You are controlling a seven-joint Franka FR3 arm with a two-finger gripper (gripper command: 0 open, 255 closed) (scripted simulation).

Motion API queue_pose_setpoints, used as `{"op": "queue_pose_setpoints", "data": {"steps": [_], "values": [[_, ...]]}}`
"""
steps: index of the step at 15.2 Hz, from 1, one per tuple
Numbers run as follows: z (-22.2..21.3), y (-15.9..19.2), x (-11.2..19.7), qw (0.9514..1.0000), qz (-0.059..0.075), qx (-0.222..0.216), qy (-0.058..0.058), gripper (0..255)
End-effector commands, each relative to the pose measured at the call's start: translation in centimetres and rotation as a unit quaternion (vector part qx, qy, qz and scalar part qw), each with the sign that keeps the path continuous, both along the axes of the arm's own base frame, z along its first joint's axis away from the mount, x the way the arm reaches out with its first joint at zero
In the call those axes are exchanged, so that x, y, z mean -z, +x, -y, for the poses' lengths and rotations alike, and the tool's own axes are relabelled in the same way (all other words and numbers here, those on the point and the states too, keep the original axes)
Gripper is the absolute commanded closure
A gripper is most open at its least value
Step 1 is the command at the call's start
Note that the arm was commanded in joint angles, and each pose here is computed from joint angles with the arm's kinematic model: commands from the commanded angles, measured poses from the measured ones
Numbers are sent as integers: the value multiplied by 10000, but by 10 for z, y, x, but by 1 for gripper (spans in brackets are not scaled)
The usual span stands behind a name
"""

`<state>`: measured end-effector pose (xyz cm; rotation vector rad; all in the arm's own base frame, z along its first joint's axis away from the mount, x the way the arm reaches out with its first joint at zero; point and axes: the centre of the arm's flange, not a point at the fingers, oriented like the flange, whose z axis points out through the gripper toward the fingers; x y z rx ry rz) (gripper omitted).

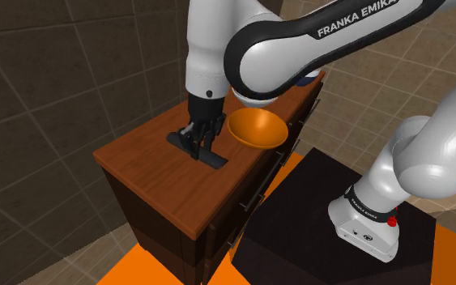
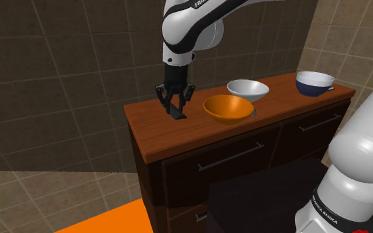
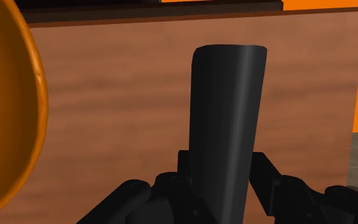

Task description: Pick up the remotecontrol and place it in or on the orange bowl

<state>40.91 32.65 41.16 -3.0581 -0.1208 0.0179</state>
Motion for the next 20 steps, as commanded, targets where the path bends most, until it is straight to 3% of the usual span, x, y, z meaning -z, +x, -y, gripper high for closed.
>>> {"op": "queue_pose_setpoints", "data": {"steps": [1, 17, 20], "values": [[0, 0, -10, 10000, -2, 0, -1, 255], [0, 0, -94, 10000, -2, 0, -1, 255], [38, -11, -92, 10000, -2, 0, -1, 255]]}}
